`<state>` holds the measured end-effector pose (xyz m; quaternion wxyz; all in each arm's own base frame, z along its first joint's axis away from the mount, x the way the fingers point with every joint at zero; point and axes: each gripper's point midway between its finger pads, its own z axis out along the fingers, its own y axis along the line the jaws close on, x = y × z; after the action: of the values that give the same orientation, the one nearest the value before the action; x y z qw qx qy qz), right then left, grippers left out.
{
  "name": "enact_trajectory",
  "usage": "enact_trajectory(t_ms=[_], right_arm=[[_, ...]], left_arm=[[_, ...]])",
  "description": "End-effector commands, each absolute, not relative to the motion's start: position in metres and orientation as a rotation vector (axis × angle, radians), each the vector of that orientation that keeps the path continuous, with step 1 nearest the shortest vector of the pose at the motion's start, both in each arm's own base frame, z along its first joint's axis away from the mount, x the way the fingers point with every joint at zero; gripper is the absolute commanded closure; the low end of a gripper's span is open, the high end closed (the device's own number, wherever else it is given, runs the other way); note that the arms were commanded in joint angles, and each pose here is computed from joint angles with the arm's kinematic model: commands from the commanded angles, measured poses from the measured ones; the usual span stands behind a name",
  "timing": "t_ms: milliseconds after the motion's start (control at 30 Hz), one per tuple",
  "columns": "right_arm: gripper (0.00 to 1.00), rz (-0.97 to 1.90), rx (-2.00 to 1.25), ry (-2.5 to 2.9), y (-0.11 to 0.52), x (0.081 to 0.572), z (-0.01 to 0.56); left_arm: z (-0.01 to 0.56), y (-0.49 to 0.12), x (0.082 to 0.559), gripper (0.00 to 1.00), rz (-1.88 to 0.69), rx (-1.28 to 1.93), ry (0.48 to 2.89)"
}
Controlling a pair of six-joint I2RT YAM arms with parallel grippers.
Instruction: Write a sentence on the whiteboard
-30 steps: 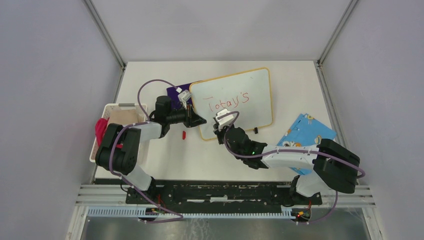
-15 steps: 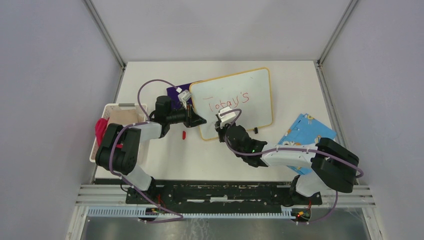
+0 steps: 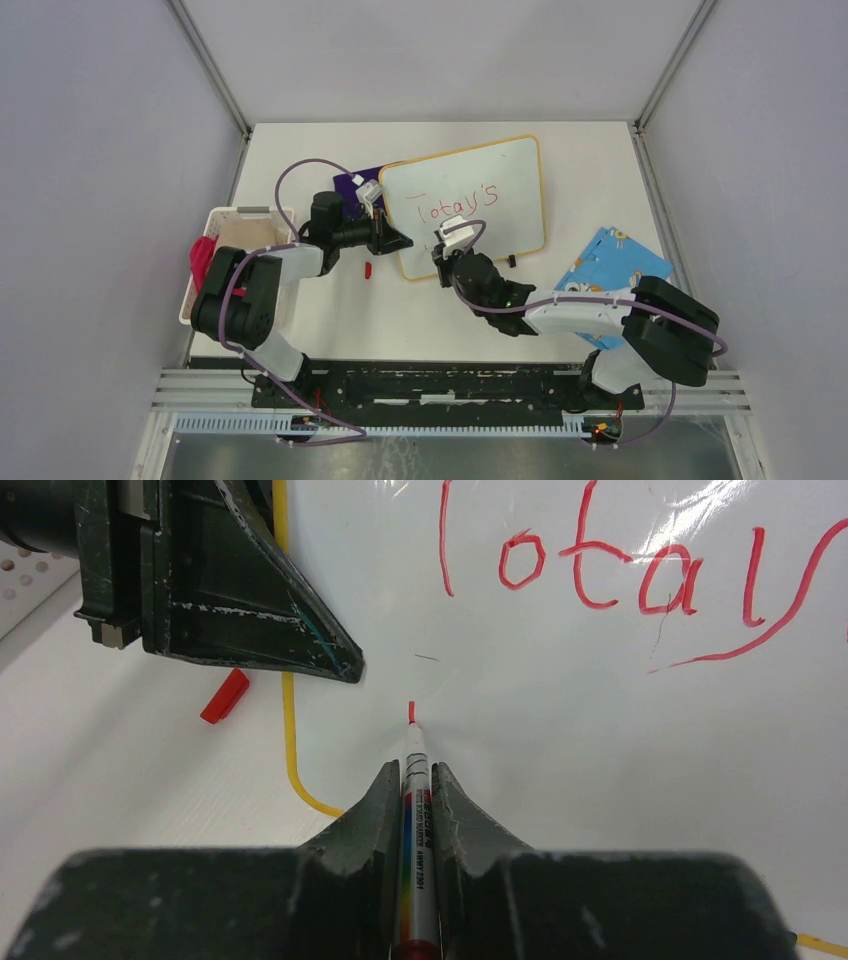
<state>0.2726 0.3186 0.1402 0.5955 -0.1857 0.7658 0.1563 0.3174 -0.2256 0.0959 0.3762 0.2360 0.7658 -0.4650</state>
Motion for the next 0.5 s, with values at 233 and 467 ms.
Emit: enact_trajectory(t_ms=[233, 467], right_arm=[[1.00, 0.346, -0.392, 1.790, 0.302, 0.270, 0.137], [1.00, 0.422, -0.377, 1.738, 0.308, 0.267, 0.160]], left_arm=[[0.049, -0.206, 0.324, 0.98, -0.989, 0.560, 2.117], [0.050, -0.207, 0.324, 0.98, -0.990, 0.562, 2.114]])
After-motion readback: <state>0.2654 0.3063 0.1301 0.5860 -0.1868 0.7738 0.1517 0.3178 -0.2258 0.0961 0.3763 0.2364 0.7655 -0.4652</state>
